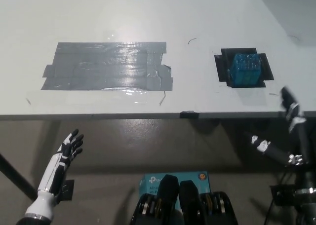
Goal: A rubick's cube is kept in the black marked spot on the table and the robot uses its right arm to pick it up and hands it to a person
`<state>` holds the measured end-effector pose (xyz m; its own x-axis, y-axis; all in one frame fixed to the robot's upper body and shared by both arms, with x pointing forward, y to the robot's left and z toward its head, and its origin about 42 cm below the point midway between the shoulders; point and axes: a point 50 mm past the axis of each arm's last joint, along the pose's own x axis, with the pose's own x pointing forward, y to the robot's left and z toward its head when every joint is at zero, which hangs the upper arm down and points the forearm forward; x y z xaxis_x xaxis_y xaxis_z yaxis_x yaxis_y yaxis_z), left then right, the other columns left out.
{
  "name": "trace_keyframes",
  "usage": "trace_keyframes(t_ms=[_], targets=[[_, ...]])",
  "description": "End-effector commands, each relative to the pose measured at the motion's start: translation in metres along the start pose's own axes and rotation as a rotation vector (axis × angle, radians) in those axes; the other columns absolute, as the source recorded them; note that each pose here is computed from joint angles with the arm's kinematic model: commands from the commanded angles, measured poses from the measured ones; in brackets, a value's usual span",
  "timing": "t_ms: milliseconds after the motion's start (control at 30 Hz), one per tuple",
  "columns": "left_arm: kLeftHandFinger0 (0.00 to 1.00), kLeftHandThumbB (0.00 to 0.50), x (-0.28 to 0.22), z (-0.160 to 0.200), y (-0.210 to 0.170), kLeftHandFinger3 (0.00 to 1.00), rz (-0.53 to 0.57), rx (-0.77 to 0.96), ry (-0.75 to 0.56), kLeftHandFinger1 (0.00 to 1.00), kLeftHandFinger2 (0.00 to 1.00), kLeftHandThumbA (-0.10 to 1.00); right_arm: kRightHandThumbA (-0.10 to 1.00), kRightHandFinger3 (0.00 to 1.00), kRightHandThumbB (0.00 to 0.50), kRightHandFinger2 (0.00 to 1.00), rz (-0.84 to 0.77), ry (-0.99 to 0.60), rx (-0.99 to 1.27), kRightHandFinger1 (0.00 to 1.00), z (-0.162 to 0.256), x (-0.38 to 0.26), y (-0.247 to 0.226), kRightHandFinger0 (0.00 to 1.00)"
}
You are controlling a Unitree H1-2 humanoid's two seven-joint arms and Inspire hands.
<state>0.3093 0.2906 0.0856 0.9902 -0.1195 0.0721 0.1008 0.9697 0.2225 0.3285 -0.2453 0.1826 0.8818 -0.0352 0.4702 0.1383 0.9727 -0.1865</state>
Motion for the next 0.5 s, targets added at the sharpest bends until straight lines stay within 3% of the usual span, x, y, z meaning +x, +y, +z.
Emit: trace_keyframes(t_ms=[0,200,233,300,467], targets=[[1.0,0.178,-0.01,0.001,0.002,1.0,0.001,0.008,-0.054,1.0,1.0,1.0,1.0,1.0,0.326,1.0,-0.125,-0.175,-0.083,1.0,0.051,0.034,-0.013,1.0],[1.0,0.2,-0.017,-0.004,0.003,1.0,0.01,0.002,-0.025,1.0,1.0,1.0,0.97,1.0,0.3,1.0,-0.12,-0.085,-0.039,1.0,0.05,0.088,-0.006,1.0],[1.0,0.2,-0.017,-0.004,0.003,1.0,0.01,0.003,-0.025,1.0,1.0,1.0,0.98,1.0,0.305,1.0,-0.115,-0.06,-0.032,1.0,0.046,0.095,-0.005,1.0],[1.0,0.212,-0.017,-0.004,0.003,1.0,0.01,0.001,-0.027,1.0,1.0,1.0,1.0,1.0,0.366,1.0,-0.108,0.027,-0.026,1.0,0.034,0.115,0.001,1.0],[1.0,0.204,-0.015,0.0,0.003,1.0,0.013,0.006,-0.041,1.0,1.0,1.0,0.98,1.0,0.364,1.0,-0.096,0.118,-0.052,1.0,0.01,0.149,0.014,1.0]])
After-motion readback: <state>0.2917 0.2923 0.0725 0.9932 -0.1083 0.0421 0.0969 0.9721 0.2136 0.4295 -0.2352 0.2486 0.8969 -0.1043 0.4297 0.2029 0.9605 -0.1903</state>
